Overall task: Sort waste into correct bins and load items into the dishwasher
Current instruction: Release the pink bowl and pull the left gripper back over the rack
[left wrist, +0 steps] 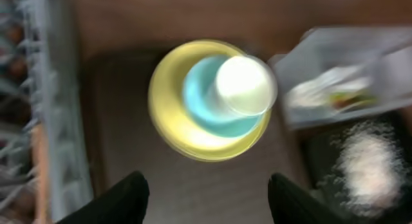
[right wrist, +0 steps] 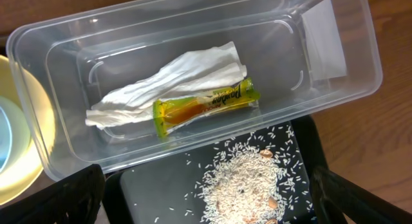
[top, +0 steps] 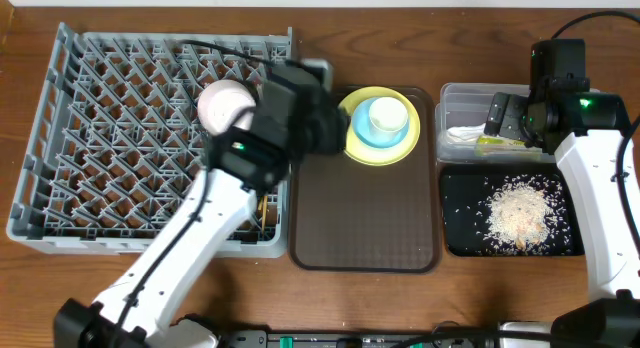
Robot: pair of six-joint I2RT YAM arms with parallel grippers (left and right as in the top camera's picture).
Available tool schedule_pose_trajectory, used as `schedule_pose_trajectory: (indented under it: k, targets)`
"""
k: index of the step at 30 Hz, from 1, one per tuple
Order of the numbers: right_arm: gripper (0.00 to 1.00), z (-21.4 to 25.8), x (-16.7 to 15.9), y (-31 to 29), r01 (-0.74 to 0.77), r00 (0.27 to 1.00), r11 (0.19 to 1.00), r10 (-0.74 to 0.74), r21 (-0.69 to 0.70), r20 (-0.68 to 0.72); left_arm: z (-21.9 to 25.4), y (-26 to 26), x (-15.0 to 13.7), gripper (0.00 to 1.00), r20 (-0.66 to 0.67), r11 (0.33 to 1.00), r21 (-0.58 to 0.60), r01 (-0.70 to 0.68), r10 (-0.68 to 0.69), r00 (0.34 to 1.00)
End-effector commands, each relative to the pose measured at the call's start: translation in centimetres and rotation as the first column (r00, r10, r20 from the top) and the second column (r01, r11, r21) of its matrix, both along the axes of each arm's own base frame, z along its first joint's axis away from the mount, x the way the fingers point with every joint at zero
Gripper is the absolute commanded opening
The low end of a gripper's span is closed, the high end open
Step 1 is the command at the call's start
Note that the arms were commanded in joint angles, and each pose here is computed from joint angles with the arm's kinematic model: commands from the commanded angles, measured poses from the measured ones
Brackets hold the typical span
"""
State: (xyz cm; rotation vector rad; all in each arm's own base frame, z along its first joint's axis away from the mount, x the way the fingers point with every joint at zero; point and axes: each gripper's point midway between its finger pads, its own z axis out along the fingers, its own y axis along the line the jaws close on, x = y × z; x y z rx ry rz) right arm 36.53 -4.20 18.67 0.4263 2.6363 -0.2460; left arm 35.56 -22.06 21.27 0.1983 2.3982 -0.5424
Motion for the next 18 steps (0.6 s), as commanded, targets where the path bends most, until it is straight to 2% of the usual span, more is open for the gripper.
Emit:
schedule_pose_trajectory:
  k: [1, 8, 12, 14, 18]
  targets:
    - [0.99, 0.7, 0.2, -0.4, 0.000, 1.000, 1.000, 0.000, -0.018, 0.015, -1.0, 3.4, 0.5, 0.66, 0.053, 0.973, 0.201, -0.114, 0.105, 0.993]
    - [0.99, 0.7, 0.2, -0.4, 0.000, 1.000, 1.000, 0.000, -0.018, 0.015, -1.9, 5.7, -1.1, 0.71, -0.022, 0.959, 0.256, -0.124, 0.134, 0.991]
    - [0.99, 0.9, 0.8, 0.0, 0.010, 0.999, 1.000, -0.011, 0.009, 0.046, -0.8, 8.8, -2.3, 0.72, -0.041, 0.948, 0.263, -0.176, 0.194, 0.980]
    - [0.99, 0.7, 1.0, 1.3, -0.005, 0.999, 0.996, 0.001, 0.091, 0.055, 0.2, 10.1, -2.9, 0.72, -0.042, 0.950, 0.235, -0.205, 0.221, 0.974]
    - [0.99, 0.8, 1.4, 6.2, -0.146, 0.988, 0.932, 0.124, 0.332, 0.088, 2.3, 12.9, -4.2, 0.72, -0.068, 0.958, 0.130, -0.257, 0.267, 0.961]
